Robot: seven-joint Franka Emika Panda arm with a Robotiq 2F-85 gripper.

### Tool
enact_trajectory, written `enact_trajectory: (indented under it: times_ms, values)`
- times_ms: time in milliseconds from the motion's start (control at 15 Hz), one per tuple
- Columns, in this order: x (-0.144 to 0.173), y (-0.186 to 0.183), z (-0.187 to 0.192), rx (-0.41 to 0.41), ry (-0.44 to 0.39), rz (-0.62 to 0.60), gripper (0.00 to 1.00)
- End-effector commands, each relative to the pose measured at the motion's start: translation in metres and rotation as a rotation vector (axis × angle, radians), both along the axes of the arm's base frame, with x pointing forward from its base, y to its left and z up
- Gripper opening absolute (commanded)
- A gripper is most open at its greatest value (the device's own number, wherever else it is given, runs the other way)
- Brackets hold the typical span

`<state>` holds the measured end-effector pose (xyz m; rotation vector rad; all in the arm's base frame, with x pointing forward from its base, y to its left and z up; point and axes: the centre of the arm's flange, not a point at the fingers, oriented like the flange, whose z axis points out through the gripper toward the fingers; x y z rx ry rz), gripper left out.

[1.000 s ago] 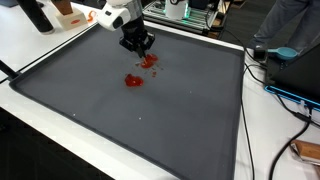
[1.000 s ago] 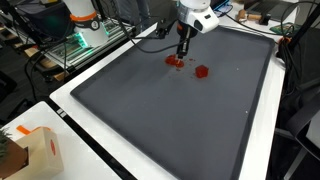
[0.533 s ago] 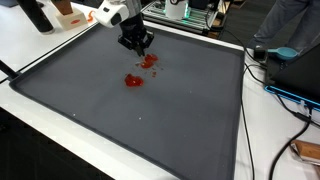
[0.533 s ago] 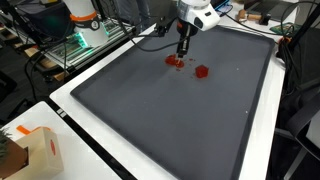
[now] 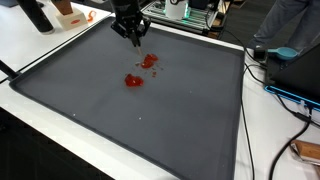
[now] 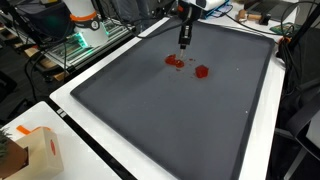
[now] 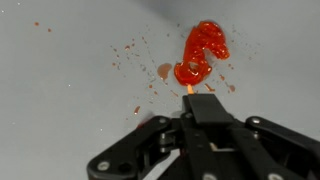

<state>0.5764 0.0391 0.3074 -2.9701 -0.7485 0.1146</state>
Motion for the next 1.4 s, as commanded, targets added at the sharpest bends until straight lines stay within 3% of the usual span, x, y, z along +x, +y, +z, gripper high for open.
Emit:
enact_trajectory:
  times_ms: [0,400,933,1067,1333]
  values:
    - [-0.015,-0.009,0.026,0.015,-0.014,0.000,0.03]
    - [-0.016,-0.012,0.054,0.019,-0.040,-0.006,0.03]
    - [-0.015,-0.018,0.064,0.042,-0.055,-0.001,0.03]
    - [-0.012,-0.023,0.060,0.093,-0.076,0.029,0.03]
    - [-0.009,-0.035,0.043,0.322,-0.092,0.130,0.03]
